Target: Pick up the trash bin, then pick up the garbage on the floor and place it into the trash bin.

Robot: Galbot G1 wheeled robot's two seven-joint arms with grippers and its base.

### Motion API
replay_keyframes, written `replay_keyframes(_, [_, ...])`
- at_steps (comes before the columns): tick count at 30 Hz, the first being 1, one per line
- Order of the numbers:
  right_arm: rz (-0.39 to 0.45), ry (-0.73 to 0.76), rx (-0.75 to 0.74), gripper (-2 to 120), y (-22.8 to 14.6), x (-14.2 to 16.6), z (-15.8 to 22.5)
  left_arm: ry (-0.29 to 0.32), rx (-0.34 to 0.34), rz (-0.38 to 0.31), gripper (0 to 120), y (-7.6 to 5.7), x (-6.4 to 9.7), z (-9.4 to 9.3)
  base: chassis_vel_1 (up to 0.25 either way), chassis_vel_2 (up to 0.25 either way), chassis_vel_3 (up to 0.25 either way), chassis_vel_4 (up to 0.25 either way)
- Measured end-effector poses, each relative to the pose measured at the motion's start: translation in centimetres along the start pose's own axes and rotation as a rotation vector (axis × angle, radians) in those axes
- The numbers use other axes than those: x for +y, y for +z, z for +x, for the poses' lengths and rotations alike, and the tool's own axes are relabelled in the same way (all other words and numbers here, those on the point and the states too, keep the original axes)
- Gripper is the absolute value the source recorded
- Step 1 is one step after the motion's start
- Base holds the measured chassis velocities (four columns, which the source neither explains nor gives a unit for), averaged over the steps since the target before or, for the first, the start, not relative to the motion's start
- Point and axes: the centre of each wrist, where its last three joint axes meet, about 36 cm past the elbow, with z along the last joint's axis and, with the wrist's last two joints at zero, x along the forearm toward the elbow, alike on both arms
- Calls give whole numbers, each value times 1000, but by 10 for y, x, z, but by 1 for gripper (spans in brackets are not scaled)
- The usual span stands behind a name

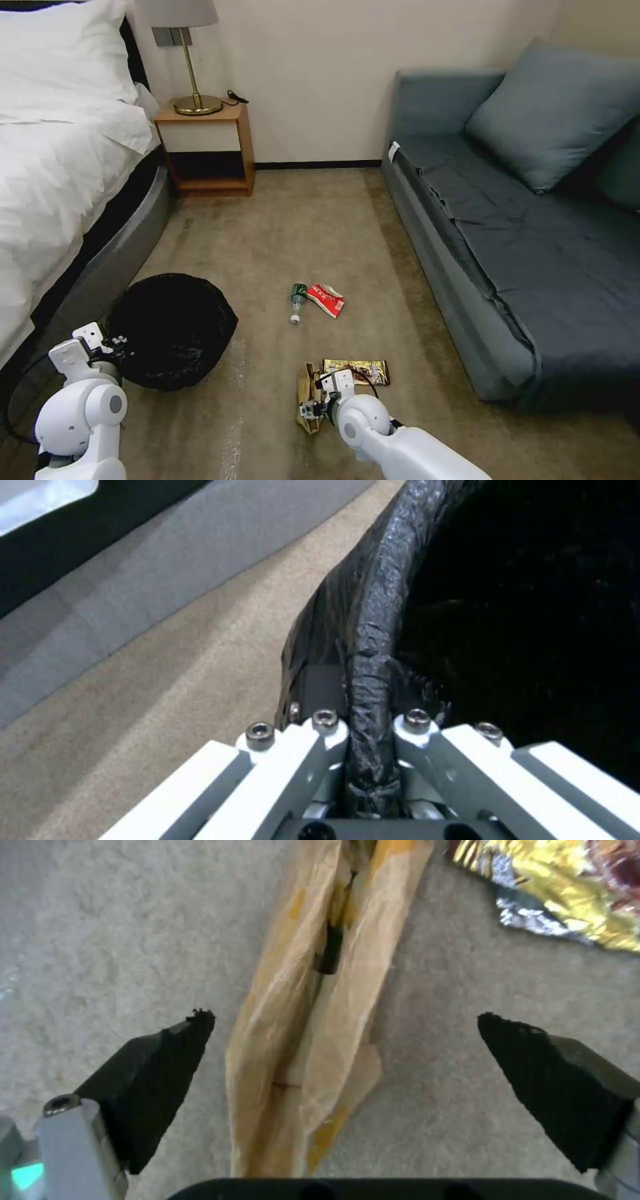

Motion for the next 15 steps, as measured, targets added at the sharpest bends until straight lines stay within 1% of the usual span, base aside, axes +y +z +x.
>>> replay_keyframes(1, [3, 3, -6, 96, 1, 1, -3, 0, -1, 0, 2, 0, 0, 0, 0, 0, 0, 0])
replay_keyframes(3, [6, 7, -17, 88, 3, 2, -6, -1, -2, 0, 2, 0, 0, -1, 0, 0, 0, 0])
replay_keyframes(4, [6, 7, -17, 88, 3, 2, -6, -1, -2, 0, 2, 0, 0, -1, 0, 0, 0, 0])
replay_keyframes(5, [6, 7, -21, 85, 4, 3, -7, -2, -3, 0, 2, 0, 1, -1, 0, 0, 0, 0])
replay_keyframes(7, [8, 10, -30, 75, 5, 3, -8, -3, -4, -1, 2, 0, 1, -1, 0, 0, 0, 0])
replay_keyframes(8, [8, 10, -30, 75, 5, 3, -8, -3, -4, -1, 2, 0, 1, -1, 0, 0, 0, 0])
replay_keyframes(9, [9, 11, -31, 71, 6, 4, -9, -3, -5, -1, 2, 0, 1, -1, 0, 0, 0, 0])
replay_keyframes(10, [11, 12, -32, 64, 8, 4, -10, -4, -5, -1, 2, 0, 1, -1, 0, 0, 0, 0])
replay_keyframes(11, [11, 12, -32, 64, 8, 4, -10, -4, -5, -1, 2, 0, 1, -1, 0, 0, 0, 0])
replay_keyframes(12, [13, 14, -34, 58, 9, 4, -10, -5, -7, -1, 2, 0, 2, -1, 0, 0, 0, 0])
replay_keyframes(15, [17, 13, -39, 45, 11, 5, -11, -7, -7, -2, 2, 0, 2, -1, 0, 0, 0, 0])
